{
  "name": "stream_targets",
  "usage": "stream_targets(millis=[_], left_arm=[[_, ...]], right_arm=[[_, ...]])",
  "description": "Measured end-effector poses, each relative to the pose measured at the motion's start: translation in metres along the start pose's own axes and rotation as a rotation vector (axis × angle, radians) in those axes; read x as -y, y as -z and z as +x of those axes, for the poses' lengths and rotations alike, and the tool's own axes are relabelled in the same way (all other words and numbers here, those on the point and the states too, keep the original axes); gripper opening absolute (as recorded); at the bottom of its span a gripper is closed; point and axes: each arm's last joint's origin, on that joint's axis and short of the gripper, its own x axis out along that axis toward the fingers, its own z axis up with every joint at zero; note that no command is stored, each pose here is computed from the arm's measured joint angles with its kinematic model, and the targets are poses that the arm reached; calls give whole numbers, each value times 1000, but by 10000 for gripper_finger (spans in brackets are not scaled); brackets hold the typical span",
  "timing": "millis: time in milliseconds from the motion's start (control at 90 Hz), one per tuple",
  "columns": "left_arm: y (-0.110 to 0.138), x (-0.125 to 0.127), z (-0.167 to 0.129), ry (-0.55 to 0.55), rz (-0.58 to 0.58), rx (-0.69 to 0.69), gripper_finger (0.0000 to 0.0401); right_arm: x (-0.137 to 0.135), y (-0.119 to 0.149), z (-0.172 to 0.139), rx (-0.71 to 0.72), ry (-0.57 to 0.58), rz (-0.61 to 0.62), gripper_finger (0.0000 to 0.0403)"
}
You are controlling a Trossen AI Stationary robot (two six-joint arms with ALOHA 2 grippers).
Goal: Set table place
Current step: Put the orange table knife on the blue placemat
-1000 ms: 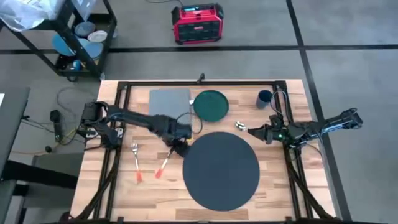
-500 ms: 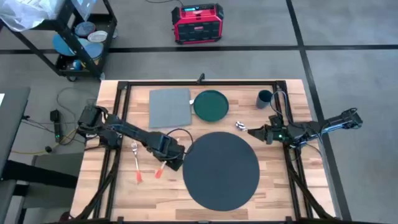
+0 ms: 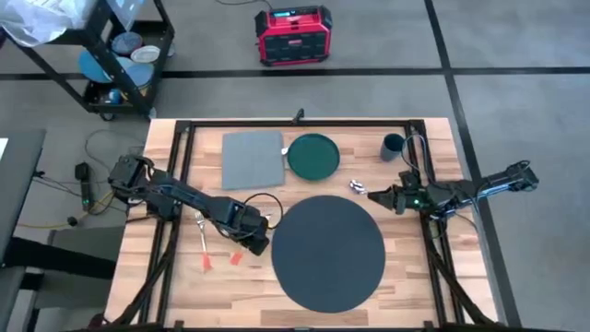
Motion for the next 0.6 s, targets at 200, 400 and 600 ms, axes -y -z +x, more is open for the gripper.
stream_targets(millis=[200, 400, 600], left_arm=[[-2, 5, -18, -3, 23, 98, 3], [-1, 2, -42, -5, 9, 180, 3], [0, 15, -57, 67, 31, 228, 2]], right_arm=[[0, 0, 0, -1, 1, 0, 143], [0, 0, 0, -1, 1, -1, 143], [0, 0, 0, -3, 6, -4, 143]])
